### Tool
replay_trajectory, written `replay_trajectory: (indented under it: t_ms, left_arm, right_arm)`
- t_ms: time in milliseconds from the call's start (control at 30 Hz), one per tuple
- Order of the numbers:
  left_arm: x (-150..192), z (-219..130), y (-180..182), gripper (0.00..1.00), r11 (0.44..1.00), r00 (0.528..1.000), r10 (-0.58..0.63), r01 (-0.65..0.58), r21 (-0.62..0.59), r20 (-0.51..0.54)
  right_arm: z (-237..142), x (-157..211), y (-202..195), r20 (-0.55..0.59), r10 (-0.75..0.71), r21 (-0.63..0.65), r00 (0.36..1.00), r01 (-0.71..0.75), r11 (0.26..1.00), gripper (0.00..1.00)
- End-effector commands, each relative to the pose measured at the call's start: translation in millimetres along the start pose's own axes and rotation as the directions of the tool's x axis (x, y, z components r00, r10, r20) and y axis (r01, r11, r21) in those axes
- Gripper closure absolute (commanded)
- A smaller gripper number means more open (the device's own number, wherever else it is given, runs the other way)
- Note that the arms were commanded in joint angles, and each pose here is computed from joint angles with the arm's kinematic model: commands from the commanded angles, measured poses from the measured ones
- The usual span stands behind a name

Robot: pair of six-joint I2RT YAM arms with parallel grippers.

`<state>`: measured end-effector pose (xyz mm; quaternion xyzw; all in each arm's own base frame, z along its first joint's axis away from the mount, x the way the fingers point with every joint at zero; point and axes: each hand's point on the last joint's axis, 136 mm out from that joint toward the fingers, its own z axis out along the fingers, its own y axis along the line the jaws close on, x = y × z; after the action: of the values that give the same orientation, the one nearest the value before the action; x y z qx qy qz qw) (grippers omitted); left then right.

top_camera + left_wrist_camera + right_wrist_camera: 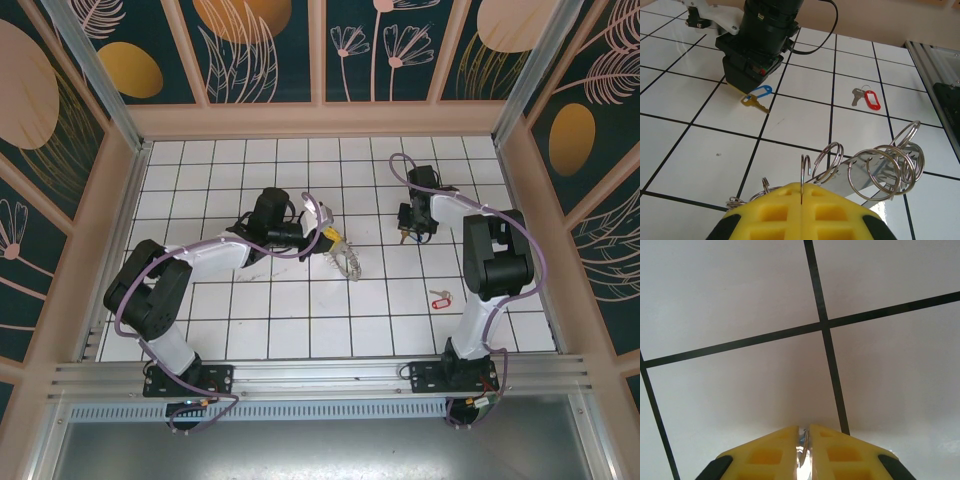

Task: Put the keys on the keyring

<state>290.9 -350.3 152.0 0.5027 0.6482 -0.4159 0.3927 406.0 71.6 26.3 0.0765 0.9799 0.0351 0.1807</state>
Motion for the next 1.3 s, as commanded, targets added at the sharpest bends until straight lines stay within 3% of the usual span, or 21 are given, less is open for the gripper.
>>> replay_trajectory:
  t_ms: [0, 1267]
  left_arm:
    - [-17.7, 1.3, -2.3, 1.0, 0.999, 0.998, 0.046, -0.047, 0.015, 0.035]
    - [-15.3, 1.7, -2.3, 1.0, 0.998, 0.998, 0.054, -0.054, 0.015, 0.027]
  right_arm:
    - [-0.9, -5.9, 3.2, 0.007, 0.009, -0.009, 1.0, -0.009, 1.0, 0.85]
    - [4.2, -5.3, 1.8, -0.009, 0.022, -0.01, 1.0, -0.022, 1.0, 0.86]
